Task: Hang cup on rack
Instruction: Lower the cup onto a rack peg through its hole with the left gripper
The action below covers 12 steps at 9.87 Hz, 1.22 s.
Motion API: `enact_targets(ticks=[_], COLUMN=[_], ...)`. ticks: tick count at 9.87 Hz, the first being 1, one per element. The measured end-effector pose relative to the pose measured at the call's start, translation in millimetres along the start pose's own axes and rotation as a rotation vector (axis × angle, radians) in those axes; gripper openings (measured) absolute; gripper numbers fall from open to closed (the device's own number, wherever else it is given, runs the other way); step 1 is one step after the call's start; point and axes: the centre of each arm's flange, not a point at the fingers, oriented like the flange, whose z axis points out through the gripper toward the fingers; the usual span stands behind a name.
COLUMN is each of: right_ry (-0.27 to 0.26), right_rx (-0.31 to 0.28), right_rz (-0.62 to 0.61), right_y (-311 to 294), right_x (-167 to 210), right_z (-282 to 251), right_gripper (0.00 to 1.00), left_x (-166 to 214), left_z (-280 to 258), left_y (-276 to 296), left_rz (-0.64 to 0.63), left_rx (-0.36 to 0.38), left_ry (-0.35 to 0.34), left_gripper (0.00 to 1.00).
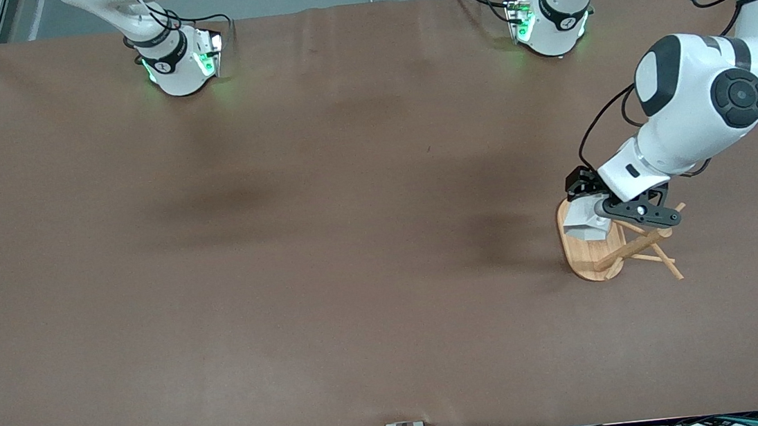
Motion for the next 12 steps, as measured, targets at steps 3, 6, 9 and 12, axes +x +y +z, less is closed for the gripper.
enact_targets(ticks=[3,6,9,12], right_ry=[-0.002,-0.002,-0.004,-0.005], right_rx=[0.0,0.0,0.0,0.0], right_rz=[0.001,0.001,0.001,0.003], right_y=[0.7,0.6,0.8,1.8], right_x=[0.0,0.2,0.2,0.3], right_z=[0.9,1.3,2.1,2.9], right_gripper=[1.0,1.0,1.0,1.0], left_x=[1.5,2.8,2.7,5.7], left_z=[-4.1,-4.3,2.0,4.5], left_y=[-7.4,-9.4,-23.7,-30.7], left_rz=[0.016,0.013,-0.007,-0.025], left_rx=[0.004,0.004,0.004,-0.004], left_ry=[0.009,0.012,0.006,0.016], left_gripper=[0.79,0.79,0.79,0.78])
